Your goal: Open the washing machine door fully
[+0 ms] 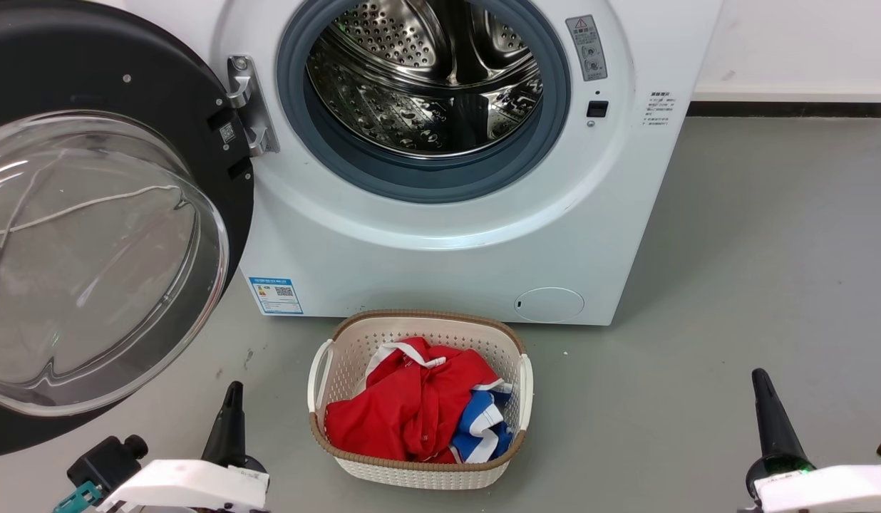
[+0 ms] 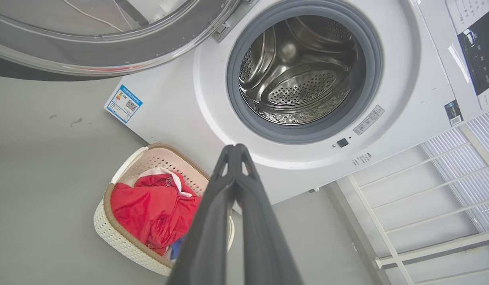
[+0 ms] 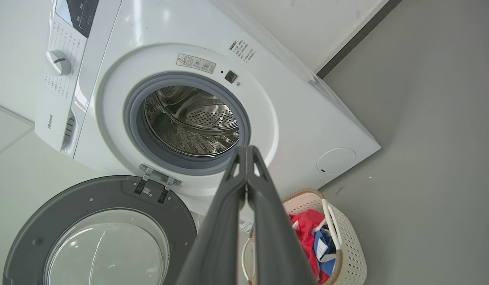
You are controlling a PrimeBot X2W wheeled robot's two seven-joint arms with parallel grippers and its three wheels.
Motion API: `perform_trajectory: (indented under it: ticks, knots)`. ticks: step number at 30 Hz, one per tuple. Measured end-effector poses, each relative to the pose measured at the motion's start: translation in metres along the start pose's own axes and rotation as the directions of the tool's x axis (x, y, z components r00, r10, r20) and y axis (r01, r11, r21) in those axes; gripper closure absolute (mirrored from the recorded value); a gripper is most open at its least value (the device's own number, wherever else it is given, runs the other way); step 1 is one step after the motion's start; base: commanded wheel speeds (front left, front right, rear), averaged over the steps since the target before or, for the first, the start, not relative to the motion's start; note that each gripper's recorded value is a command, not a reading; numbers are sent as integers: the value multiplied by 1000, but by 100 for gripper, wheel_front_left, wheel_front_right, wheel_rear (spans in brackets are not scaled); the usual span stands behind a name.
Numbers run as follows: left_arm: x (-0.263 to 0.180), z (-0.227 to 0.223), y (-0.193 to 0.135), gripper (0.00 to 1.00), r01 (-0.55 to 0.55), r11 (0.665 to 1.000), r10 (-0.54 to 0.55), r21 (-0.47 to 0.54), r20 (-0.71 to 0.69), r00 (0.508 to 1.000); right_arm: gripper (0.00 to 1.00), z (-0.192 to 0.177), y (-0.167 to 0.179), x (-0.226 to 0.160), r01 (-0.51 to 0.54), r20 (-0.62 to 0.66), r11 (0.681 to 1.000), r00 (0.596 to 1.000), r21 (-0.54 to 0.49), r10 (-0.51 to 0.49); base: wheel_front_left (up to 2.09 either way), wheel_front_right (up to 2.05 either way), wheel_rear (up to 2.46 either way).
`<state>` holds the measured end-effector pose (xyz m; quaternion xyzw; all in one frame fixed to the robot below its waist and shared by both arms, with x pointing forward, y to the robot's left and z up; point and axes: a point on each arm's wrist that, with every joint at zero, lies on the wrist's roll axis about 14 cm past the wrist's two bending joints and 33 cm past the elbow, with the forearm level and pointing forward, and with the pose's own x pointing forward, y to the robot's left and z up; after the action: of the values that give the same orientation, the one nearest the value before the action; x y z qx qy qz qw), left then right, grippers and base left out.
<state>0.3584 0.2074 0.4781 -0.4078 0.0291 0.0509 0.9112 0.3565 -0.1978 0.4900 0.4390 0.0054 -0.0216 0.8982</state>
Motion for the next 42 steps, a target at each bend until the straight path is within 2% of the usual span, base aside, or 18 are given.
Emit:
perform_trajectory:
  ticks: [19, 42]
  knots:
    - [8, 3, -5, 100, 12, 973, -15, -229, -9, 1000, 100, 1, 1, 9, 8, -13, 978, 1000, 210, -5, 0, 0, 0]
    - [16, 6, -14, 100, 39, 893, -49, -448, -11, 999, 100, 4, 5, 20, 0, -18, 913, 1000, 409, 7, 0, 0, 0]
